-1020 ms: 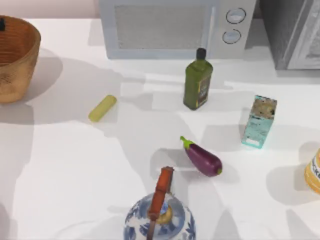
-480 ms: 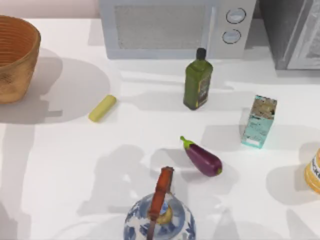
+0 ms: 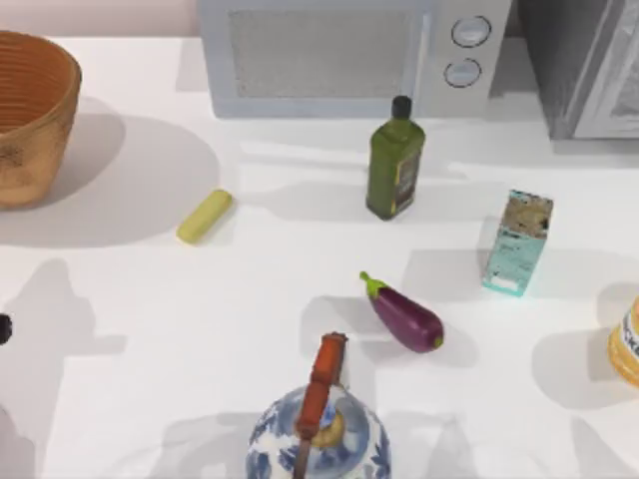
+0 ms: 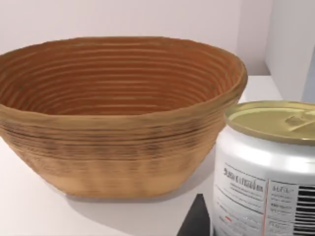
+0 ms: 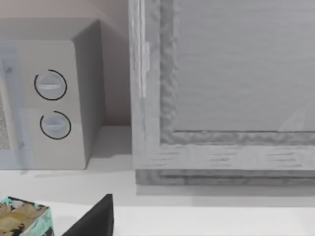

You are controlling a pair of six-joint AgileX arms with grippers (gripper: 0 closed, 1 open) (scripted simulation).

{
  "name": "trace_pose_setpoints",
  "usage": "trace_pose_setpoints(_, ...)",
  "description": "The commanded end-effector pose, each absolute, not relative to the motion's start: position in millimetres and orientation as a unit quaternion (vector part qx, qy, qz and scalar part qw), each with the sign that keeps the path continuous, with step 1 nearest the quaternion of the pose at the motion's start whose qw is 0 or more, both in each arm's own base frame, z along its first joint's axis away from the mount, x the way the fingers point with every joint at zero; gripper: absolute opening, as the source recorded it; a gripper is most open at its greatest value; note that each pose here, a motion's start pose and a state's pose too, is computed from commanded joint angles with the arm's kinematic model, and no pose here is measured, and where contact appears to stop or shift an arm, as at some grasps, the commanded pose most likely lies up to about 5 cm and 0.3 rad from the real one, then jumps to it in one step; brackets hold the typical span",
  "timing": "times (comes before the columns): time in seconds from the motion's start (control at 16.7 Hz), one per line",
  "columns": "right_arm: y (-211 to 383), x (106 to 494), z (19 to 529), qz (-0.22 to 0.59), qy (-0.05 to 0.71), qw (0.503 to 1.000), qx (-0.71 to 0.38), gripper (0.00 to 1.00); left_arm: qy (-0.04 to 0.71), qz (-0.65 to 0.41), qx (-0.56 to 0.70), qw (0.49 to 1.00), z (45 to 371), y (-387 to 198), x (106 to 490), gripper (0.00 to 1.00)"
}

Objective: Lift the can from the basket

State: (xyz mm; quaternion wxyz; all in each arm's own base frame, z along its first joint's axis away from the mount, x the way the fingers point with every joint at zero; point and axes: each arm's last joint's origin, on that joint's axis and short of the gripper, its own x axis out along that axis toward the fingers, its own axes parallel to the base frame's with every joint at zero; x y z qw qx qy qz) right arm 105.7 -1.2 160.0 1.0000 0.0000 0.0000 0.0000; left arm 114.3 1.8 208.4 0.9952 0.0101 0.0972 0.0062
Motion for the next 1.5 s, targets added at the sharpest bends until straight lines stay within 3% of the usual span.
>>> trace_pose_setpoints(0.18, -1.2, 105.7, 160.0, 0.000, 0.000, 1.000, 0.000, 1.00, 0.037, 0.002, 0.004, 0.999, 175.9, -0.2, 106.9, 0.00)
trace_pose_setpoints(0.42, -1.2, 105.7, 160.0, 0.000, 0.000, 1.000, 0.000, 1.00, 0.000, 0.000, 0.000, 1.000, 160.0, -1.2, 105.7, 0.00)
trace_pose_setpoints(0.9, -1.2, 105.7, 160.0, 0.000, 0.000, 1.000, 0.000, 1.00, 0.014, -0.008, 0.003, 1.000, 157.8, -1.6, 108.3, 0.00)
trace_pose_setpoints(1.5, -1.2, 105.7, 160.0, 0.000, 0.000, 1.000, 0.000, 1.00, 0.078, -0.149, 0.016, 0.986, 168.7, -12.8, 142.2, 0.00)
